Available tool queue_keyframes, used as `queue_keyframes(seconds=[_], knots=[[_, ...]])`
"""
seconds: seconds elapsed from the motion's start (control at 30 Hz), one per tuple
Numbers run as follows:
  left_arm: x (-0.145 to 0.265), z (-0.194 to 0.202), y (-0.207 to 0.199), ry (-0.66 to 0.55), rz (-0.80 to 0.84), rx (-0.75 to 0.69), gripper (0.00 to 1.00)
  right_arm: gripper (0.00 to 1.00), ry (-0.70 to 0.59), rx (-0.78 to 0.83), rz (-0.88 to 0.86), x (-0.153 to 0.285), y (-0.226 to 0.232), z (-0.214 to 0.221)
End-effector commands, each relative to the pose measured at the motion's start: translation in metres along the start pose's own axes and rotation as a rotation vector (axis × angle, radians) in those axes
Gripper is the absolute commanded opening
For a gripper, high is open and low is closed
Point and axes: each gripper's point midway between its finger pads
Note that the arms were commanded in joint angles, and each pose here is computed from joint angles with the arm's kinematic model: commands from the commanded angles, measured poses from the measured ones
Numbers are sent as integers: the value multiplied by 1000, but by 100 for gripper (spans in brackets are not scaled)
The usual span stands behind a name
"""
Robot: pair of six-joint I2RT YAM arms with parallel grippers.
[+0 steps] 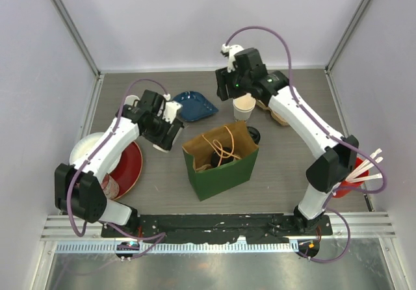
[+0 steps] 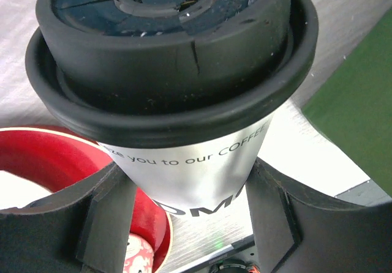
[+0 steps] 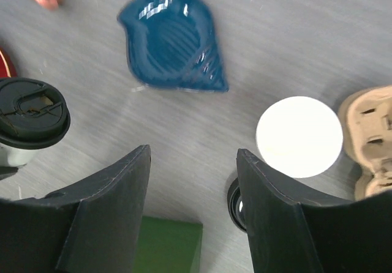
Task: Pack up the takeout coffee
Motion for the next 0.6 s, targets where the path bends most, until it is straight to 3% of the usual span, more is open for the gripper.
queue_keyframes(seconds=[0.0, 0.3, 0.47, 0.57], knots=[[46, -47, 10, -196, -61, 3, 41, 64, -309, -65, 18, 70, -12, -82], [164, -117, 11, -523, -149, -124, 39, 64, -482, -68, -59, 125, 2, -114], [214, -123, 7, -704, -198, -281, 39, 64, -643, -50, -159, 184, 20, -136], [222, -122, 1, -763, -202, -368, 38, 64, -725, -43, -258, 213, 38, -143]])
Point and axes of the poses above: each gripper's point midway between its finger pads, its own x axis back along the fingers, its own y axis along the line the jaws close on, z = x × y, and after that the axes turned 12 degrees about x, right-handed
